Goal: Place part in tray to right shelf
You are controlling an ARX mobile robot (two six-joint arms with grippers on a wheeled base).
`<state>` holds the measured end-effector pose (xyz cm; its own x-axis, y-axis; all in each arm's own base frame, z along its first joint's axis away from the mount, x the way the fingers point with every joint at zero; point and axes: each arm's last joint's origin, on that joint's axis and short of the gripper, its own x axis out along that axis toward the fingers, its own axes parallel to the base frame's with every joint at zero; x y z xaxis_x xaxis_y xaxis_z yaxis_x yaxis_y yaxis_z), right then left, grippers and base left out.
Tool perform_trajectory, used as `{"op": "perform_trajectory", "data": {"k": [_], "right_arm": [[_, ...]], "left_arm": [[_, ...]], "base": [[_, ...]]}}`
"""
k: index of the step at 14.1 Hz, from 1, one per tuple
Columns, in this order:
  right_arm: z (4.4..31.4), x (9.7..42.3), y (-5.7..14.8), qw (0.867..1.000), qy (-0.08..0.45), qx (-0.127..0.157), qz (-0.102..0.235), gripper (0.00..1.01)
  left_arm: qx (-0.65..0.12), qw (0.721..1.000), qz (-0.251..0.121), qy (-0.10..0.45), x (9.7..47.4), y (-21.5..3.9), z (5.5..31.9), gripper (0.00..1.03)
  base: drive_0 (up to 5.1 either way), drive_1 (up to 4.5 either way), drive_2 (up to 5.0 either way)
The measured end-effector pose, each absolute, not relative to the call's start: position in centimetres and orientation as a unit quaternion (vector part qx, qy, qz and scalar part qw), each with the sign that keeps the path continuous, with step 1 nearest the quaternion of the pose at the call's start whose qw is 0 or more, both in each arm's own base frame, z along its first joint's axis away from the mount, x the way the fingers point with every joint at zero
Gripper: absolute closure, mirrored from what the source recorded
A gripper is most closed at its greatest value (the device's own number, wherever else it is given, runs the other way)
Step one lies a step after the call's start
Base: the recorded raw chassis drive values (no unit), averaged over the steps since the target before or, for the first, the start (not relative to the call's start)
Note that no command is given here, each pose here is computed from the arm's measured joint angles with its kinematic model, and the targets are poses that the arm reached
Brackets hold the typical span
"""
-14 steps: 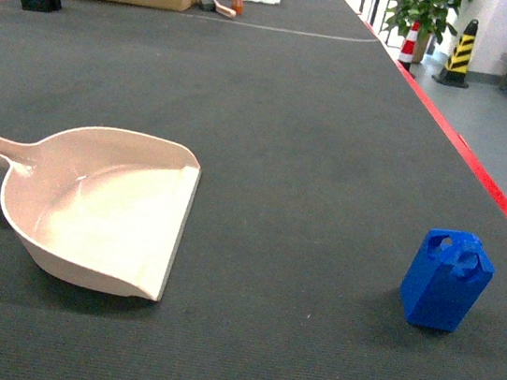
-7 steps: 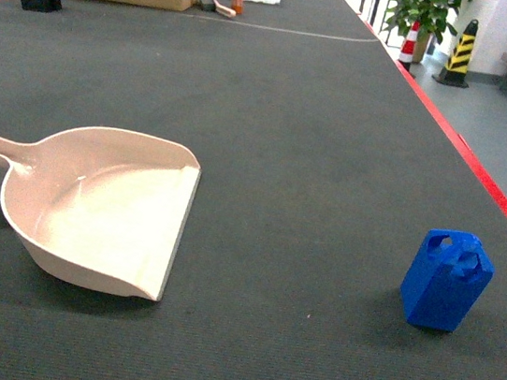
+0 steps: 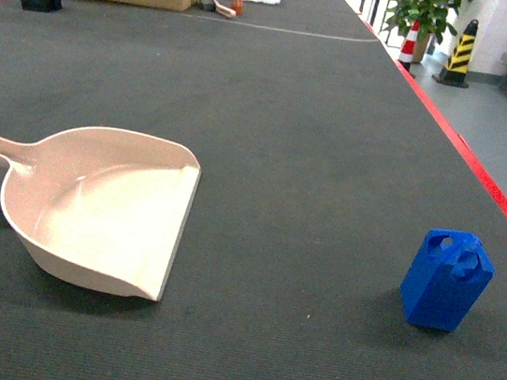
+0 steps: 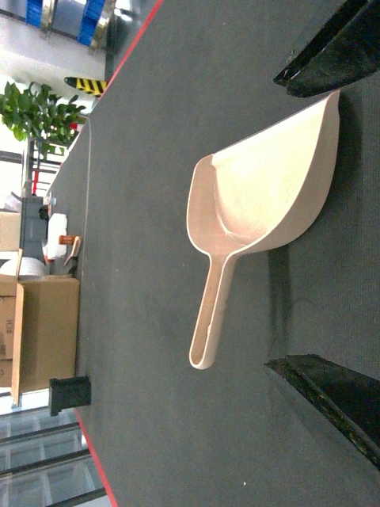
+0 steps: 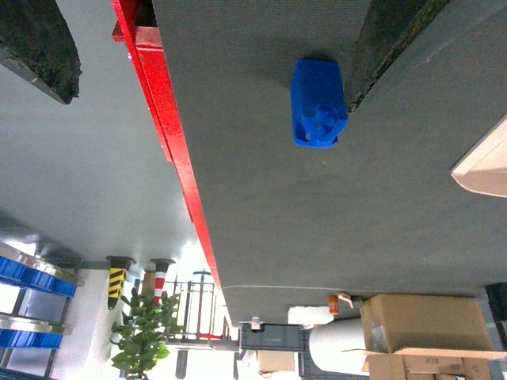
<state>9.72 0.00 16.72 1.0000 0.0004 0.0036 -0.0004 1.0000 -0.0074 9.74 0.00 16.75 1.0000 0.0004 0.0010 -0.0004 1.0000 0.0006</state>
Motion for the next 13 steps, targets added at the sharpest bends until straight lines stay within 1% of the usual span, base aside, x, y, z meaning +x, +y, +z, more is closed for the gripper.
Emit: {"op": "perform_trajectory", "data": {"k": [13], "right_arm": [[16.72, 9.72, 0.0, 1.0, -0.002, -0.004, 0.0, 0.03]], "left_arm": [[0.0, 1.0, 0.0, 0.0, 9.74, 0.0, 16.75, 0.05]], "base": [[0.0, 0.0, 0.0]]}}
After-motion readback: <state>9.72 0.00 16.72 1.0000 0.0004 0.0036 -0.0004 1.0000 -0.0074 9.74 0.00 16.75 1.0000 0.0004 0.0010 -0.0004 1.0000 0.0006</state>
